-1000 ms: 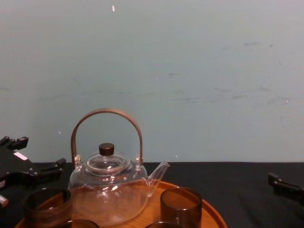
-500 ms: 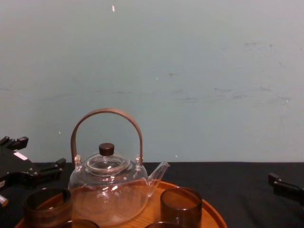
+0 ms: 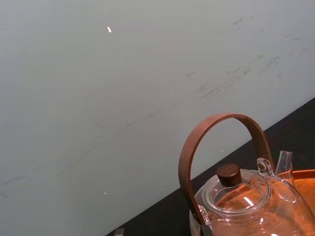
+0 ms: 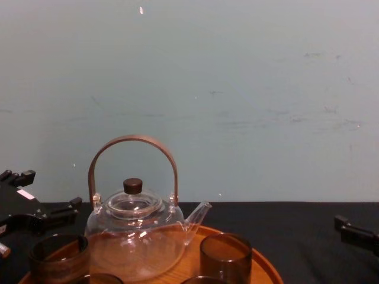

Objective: Pick up the glass from the table and place it on the tray.

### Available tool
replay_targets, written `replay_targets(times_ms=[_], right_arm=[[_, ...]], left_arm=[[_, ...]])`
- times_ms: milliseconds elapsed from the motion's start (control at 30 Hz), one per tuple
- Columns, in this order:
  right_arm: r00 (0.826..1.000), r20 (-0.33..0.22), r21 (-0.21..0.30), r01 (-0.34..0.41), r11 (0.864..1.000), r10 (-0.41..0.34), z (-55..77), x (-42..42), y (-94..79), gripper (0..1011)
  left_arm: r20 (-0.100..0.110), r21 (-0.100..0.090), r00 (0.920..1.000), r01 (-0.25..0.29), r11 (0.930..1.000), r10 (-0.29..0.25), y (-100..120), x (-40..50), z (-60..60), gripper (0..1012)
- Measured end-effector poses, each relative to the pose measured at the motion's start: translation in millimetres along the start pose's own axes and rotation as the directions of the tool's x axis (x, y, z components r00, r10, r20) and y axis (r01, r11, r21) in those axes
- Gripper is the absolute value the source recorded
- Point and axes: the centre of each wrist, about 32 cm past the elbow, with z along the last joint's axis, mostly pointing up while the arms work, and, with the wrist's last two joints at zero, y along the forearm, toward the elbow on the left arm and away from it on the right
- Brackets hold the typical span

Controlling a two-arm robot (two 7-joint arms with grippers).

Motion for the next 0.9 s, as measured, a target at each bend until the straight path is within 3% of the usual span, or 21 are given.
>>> replay_targets(times_ms=[900], right_arm=[[1.0, 0.0, 0.0, 0.0, 1.0, 0.0, 0.0, 0.0, 0.0, 1002]], left_arm=[[0.0, 0.0, 1.0, 0.0, 1.0, 0.0, 0.0, 0.0, 0.0, 1001]])
